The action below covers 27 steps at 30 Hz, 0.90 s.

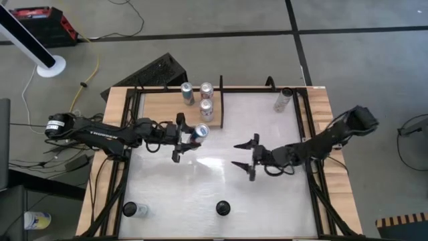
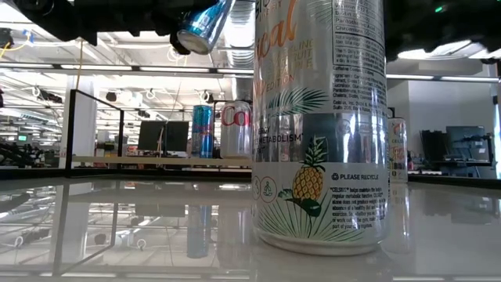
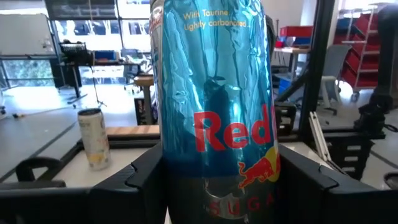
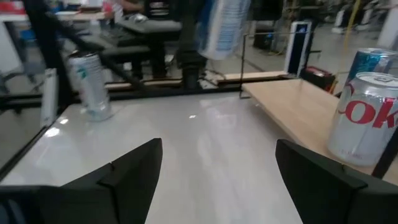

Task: Place canned beverage on shelf
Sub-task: Put the blue soda can on the shelf

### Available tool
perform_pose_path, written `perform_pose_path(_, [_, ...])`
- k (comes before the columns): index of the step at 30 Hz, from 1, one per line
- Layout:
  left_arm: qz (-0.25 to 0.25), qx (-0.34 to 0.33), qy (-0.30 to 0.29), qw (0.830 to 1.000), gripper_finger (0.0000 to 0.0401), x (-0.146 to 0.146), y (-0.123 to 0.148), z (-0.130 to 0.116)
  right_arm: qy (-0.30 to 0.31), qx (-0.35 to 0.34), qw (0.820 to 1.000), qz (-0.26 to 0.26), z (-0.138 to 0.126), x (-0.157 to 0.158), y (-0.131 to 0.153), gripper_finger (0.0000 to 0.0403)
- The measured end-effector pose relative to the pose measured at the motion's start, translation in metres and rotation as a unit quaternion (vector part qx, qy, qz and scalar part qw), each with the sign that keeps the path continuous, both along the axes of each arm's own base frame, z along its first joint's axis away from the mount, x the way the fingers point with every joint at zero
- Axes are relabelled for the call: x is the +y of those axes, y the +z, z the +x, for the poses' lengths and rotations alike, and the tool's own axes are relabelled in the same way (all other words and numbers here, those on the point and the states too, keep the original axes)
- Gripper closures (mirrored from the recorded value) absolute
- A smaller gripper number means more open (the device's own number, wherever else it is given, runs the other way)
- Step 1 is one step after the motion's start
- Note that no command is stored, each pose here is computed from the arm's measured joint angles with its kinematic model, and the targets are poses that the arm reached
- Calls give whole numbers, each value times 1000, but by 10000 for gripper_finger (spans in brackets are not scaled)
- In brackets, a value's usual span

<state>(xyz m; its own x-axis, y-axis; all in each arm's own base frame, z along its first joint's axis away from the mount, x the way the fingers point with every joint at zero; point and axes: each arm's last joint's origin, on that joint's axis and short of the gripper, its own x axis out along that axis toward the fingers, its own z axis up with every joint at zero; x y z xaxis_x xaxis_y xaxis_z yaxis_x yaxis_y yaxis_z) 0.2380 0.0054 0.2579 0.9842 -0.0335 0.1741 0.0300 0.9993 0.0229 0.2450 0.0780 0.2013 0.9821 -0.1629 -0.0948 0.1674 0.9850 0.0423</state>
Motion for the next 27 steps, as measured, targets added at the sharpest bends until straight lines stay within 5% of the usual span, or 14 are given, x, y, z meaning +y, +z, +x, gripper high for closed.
perform_pose_path(14, [10,-21,-21,1000,197,-19,3,1,6,-66,998,11,76,3,-23,65])
perform_pose_path(27, [9,-36,-43,998,197,-32,6,-1,-1,-112,993,-28,128,6,16,65])
